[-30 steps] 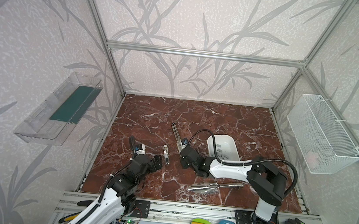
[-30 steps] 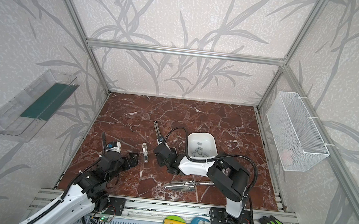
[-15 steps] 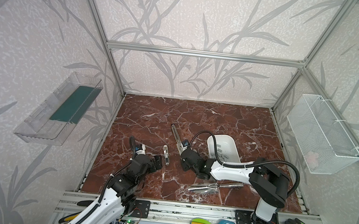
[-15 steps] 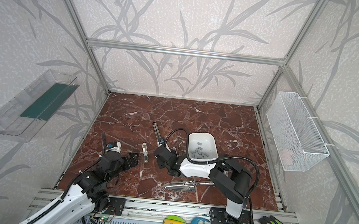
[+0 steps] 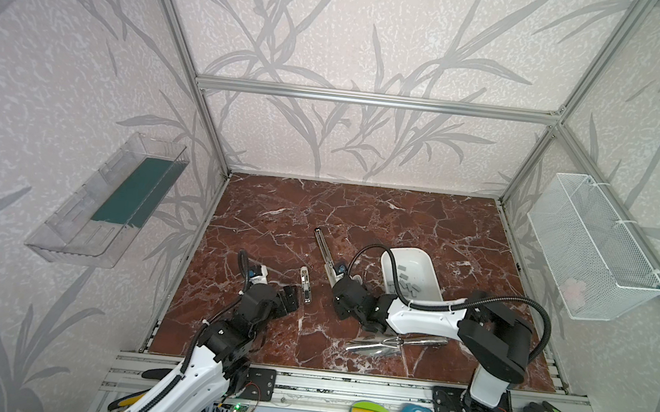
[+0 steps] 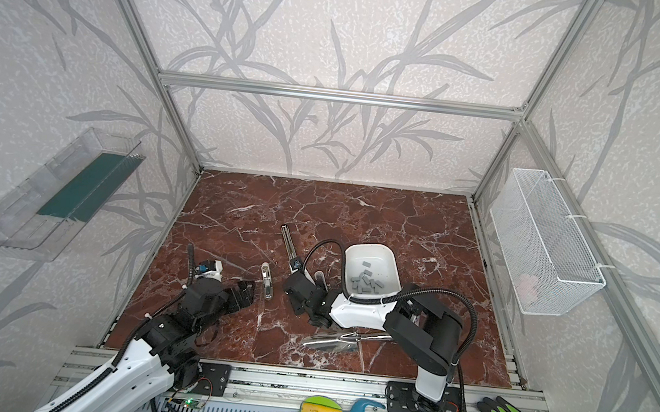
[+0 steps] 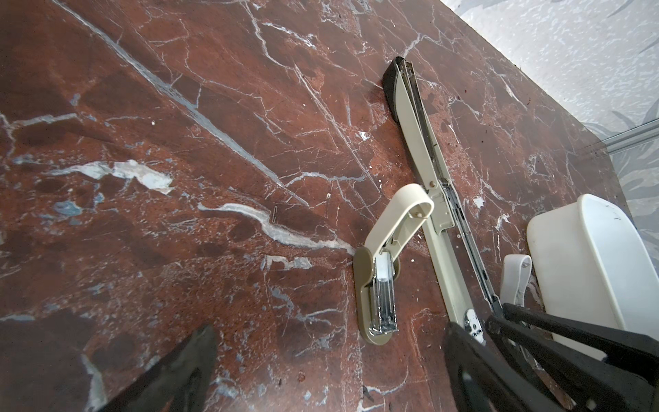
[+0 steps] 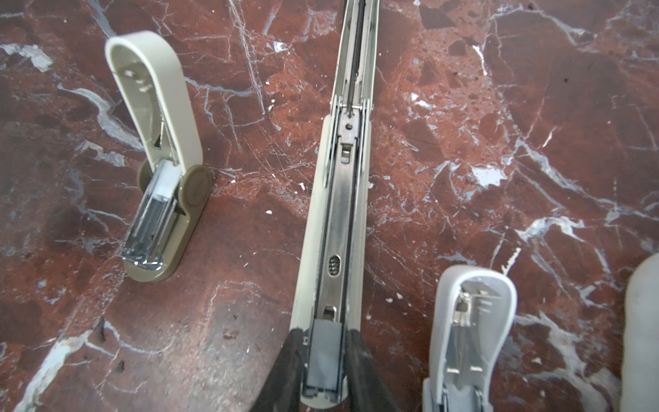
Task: Load the staples into the stapler
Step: 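Lift the right gripper from the stapler and move it over the white tub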
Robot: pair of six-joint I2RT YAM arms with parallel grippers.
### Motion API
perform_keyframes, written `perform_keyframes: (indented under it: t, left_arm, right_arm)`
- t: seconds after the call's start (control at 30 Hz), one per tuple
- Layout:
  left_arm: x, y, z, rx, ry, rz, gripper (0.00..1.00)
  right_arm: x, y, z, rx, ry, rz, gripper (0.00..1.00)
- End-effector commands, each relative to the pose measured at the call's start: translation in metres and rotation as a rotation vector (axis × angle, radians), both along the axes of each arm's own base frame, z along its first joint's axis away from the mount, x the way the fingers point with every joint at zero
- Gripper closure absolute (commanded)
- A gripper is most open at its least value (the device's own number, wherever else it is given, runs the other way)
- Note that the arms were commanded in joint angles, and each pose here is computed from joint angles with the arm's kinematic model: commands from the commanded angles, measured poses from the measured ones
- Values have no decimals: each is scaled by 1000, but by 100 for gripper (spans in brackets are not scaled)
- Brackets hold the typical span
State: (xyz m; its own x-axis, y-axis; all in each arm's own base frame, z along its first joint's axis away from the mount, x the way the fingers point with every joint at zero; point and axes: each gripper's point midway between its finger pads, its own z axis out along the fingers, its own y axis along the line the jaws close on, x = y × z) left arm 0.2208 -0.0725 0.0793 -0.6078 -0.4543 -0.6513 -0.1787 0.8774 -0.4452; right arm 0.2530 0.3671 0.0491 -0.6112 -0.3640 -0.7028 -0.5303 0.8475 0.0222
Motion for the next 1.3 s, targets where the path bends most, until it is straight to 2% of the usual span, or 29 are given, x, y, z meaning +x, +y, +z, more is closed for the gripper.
perform_keyframes:
  t: [0.0,0.23,0.33,0.5,0.6,0.73,0.83,1.07,1.17,1.27]
  left_arm:
    - [4,1,8,-11,-27,16,1]
    - [4,0,8,-12,-26,13,1]
    - [4,0,8,-12,-27,12,1]
    - [5,1,8,-1,-19,16,1]
    - [4,0,9,11,11,10,1]
    - [12,-8,19,24,-22,-39,1]
    - [22,-16,30,-5,-69,-55,1]
    - [59,-50,63,-101,-139,-111,1]
    - [73,-67,65,-127,-125,-147,1]
    - [84,-77,66,-121,-109,-172,1]
  right_arm:
    - [-1,0,19,17,-26,7,74]
    - [10,-2,44,38,-85,-14,70]
    - [13,-12,73,48,-139,-30,70]
    - [17,-67,114,24,-227,-157,65]
    - [23,-123,123,18,-259,-306,61]
    - [32,-195,103,53,-176,-467,58]
    - [39,-224,78,86,-72,-514,58]
    - [61,-219,53,72,-5,-467,58]
    - [73,-219,41,43,4,-462,59]
    - [85,-216,28,85,59,-442,63]
